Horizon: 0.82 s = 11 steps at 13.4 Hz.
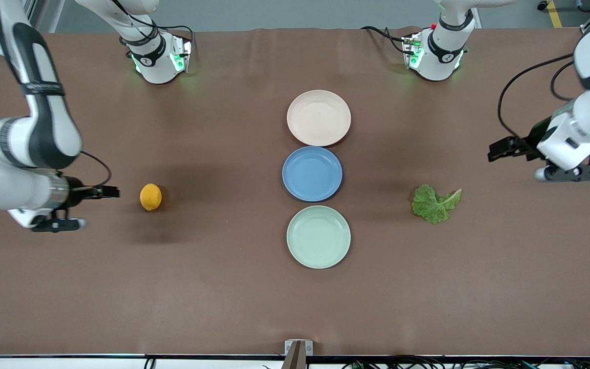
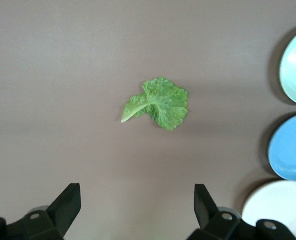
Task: Pick lemon and lettuce from plates
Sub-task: 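Open both grippers and draw both arms back outward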
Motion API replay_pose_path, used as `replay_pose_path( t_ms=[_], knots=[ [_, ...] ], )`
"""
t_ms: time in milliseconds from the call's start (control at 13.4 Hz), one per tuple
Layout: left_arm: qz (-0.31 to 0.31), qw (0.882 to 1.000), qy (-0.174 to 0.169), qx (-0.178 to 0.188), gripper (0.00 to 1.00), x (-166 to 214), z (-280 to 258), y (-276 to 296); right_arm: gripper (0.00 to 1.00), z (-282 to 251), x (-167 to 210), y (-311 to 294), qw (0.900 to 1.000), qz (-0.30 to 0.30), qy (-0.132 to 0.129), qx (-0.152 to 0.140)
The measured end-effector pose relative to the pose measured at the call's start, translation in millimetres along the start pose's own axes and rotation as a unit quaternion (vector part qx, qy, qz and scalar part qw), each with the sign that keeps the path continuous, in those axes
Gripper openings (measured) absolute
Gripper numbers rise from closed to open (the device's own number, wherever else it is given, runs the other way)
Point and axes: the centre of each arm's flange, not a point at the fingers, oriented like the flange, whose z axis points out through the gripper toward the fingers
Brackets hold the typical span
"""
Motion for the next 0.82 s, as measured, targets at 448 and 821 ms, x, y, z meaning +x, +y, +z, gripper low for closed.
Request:
replay_pose_path(
  t_ms=[448,821],
  knots=[
    [0.002,0.999,0.038,-0.002,1.0,-22.5,-79.5,0.4,1.0,-106.1,-23.6,24.4,1.0,0.016,-0.016,-0.021],
    [0.002,0.998,0.055,-0.003,1.0,-24.8,-95.5,0.9,1.0,-144.2,-30.4,34.3,0.999,0.025,0.013,-0.021]
  ],
)
